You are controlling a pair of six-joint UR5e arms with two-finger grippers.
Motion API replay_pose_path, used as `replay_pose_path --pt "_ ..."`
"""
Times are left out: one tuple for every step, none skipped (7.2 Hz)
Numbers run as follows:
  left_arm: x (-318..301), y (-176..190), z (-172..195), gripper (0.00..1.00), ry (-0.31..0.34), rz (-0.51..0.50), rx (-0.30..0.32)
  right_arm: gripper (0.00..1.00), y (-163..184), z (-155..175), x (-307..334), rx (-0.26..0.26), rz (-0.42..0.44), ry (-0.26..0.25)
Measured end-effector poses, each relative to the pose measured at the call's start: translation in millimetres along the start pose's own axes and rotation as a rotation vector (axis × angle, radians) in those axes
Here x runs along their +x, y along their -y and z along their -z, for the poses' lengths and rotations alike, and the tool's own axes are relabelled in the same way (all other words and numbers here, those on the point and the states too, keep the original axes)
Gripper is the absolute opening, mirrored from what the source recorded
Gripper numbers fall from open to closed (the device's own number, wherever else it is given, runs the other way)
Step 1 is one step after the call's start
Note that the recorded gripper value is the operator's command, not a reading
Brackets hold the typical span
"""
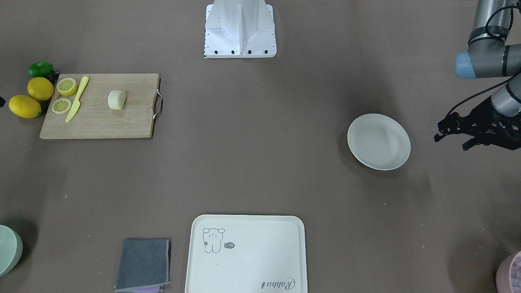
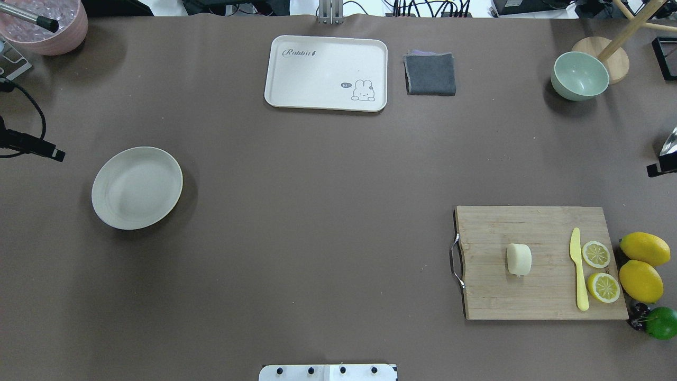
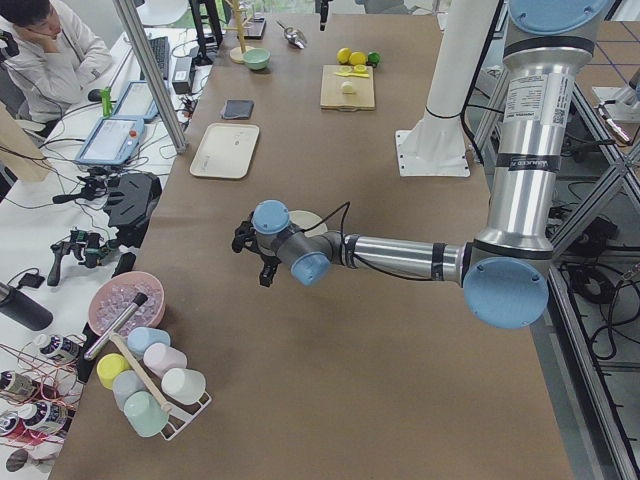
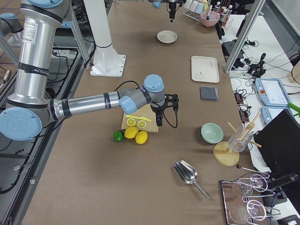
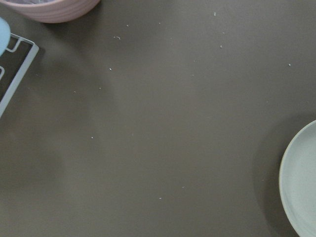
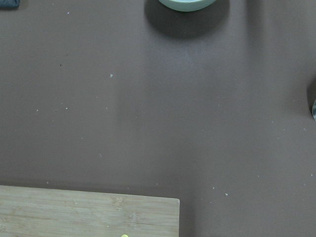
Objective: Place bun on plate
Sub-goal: 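Push the white plate with the left gripper toward the table center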
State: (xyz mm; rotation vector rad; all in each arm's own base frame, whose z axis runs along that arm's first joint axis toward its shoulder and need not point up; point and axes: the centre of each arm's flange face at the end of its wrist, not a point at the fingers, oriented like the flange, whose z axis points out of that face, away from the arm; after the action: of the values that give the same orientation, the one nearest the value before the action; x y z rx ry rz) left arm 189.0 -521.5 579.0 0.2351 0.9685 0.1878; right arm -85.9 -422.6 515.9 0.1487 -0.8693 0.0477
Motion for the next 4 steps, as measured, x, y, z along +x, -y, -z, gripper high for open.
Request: replay_pose_path --pt "14.7 -4.2 -20.9 0.98 -0.029 0.021 -0.009 1.0 2.2 -9.3 -17.8 0.004 -0.011 -0.011" --pt "28.7 -9.9 -36.0 0.97 -0.054 0.043 -0.017 1.0 2.5 -16.9 -31.1 0.01 -0.011 -0.024" --pt "38.8 -15.9 -47.9 0.89 -0.072 0.057 -0.026 1.0 1.3 -21.7 -41.4 0.011 -0.013 -0.027" --pt "43.1 -20.9 -56.0 0.65 -0.083 0.056 -0.031 1.0 0.2 -22.8 -48.1 0.012 -0.011 -0.025"
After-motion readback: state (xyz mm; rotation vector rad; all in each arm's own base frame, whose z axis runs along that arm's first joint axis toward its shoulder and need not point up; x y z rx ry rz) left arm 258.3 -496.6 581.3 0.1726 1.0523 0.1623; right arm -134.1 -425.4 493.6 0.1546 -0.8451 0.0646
